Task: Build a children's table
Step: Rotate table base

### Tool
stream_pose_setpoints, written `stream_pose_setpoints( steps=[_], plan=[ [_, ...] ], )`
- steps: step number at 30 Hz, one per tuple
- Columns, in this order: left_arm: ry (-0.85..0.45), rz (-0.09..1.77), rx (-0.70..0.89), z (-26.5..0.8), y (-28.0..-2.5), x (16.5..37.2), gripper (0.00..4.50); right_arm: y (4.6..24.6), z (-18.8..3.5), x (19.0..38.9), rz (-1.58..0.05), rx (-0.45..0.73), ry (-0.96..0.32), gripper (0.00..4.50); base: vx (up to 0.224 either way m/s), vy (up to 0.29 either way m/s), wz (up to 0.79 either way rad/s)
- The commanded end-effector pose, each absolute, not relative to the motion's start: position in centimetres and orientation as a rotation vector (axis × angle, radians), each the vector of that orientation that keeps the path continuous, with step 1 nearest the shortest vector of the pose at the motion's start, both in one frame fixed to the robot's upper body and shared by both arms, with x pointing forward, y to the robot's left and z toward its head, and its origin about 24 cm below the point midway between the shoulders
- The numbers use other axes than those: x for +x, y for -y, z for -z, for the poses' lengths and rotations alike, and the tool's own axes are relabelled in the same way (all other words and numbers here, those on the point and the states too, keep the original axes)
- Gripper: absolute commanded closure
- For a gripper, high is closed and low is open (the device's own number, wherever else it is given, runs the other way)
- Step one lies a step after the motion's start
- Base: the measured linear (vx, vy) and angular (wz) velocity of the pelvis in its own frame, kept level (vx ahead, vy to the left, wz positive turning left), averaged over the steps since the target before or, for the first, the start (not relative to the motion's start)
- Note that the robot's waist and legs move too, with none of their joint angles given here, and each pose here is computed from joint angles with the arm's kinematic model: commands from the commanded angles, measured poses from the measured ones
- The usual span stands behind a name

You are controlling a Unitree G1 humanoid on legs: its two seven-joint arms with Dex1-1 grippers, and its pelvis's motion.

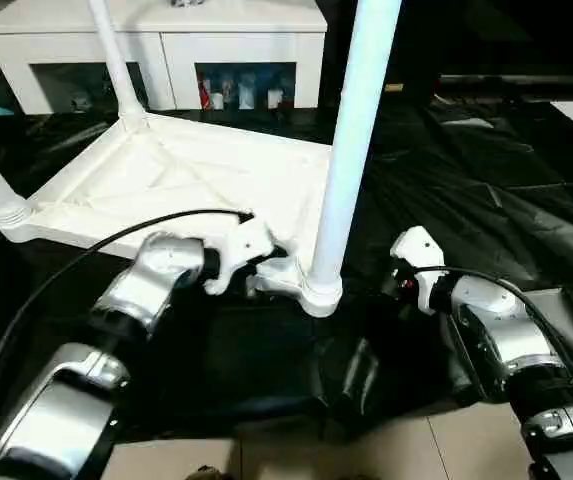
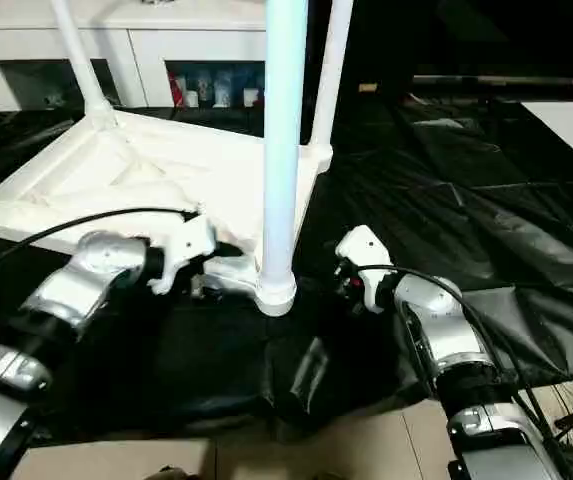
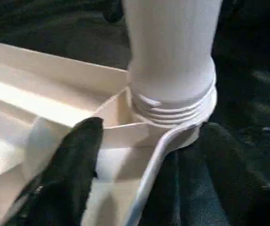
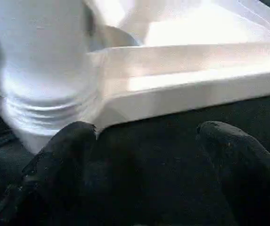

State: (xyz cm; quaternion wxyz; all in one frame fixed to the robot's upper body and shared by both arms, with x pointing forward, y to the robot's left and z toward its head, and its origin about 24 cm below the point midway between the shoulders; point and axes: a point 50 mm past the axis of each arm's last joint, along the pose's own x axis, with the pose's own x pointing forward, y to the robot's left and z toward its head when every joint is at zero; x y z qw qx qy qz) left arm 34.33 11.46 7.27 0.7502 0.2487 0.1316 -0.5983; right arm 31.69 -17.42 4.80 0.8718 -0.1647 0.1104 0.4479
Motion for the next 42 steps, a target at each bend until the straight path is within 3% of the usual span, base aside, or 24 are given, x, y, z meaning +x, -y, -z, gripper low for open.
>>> stream_pose_setpoints(
  steps=[1,10,25,31,42],
  plan=[
    [-0.312,1.325,0.606,-7.1,-11.3,34.6,0.98,17.4,-4.9,30.8,-1.024,-0.359,-0.25,0.46,0.0,0.0,0.0],
    [-0.366,1.305,0.652,-6.4,-11.7,35.0,1.7,17.2,-4.9,29.3,-1.118,-0.357,-0.269,0.46,0.0,0.0,0.0],
    [-0.438,1.299,0.672,-6.1,-11.9,35.2,2.84,16.9,-4.8,29.0,-1.135,-0.373,-0.286,0.46,0.0,0.0,0.0],
    [-0.488,1.225,0.537,-5.8,-11.8,35.4,3.33,17.0,-4.9,29.3,-1.097,-0.369,-0.272,0.46,0.0,0.0,0.0],
    [-0.608,1.092,0.426,-3.2,-12.0,33.7,3.69,17.3,-5.1,30.6,-0.968,-0.367,-0.245,0.46,0.0,0.0,0.0]
  ],
)
